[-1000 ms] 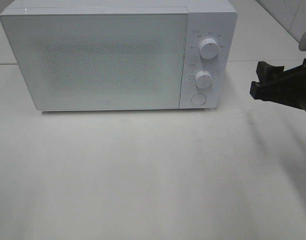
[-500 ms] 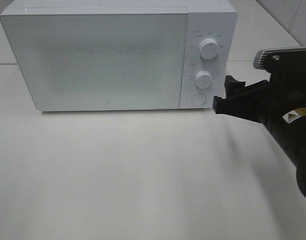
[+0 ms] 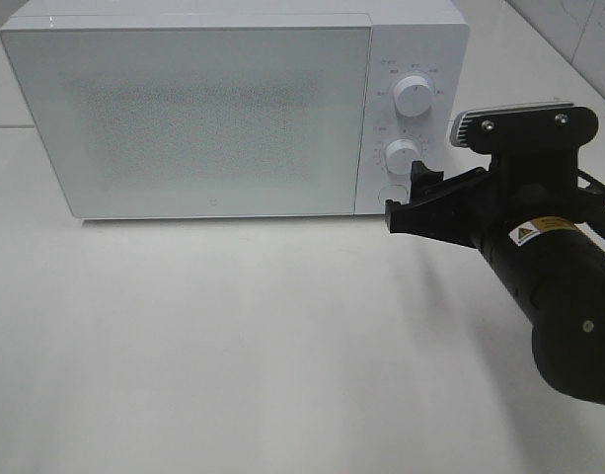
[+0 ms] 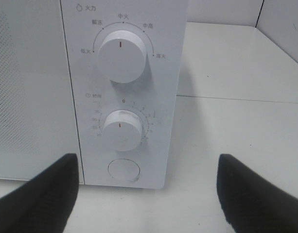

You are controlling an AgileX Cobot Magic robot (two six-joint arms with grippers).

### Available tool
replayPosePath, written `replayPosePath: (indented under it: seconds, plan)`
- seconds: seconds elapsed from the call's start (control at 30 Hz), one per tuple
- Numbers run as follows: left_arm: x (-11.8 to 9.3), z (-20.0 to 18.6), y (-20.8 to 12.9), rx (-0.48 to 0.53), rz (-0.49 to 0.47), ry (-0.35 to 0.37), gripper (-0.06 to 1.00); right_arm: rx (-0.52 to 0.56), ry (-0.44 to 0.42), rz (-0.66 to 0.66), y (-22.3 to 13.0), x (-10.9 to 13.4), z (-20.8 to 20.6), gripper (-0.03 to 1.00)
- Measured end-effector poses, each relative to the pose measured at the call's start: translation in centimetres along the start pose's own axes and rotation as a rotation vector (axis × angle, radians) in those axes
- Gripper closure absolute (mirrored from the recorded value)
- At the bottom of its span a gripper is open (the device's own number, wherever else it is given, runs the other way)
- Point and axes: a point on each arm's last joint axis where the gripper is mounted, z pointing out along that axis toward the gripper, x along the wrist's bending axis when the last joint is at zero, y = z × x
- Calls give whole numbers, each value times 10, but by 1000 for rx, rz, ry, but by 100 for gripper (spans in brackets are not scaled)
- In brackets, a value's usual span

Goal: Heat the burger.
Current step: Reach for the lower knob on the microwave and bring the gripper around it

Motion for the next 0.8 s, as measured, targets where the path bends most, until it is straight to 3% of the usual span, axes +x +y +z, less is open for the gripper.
replayPosePath:
  seconds: [0.37,0.47,0.53,0.63,0.7,0.8]
  plan:
    - [0,0,0,0,1,0,-3,2,1,75,0,0,0,23]
    - [0,0,0,0,1,0,-3,2,1,171,0,0,0,26]
    - [0,0,0,0,1,0,-3,3,1,340,0,0,0,32]
    - [0,0,0,0,1,0,-3,3,1,383,0,0,0,34]
    - [0,0,0,0,1,0,-3,6,1,546,-1,0,0,42]
    - [0,0,0,0,1,0,-3,8,1,595,-1,0,0,45]
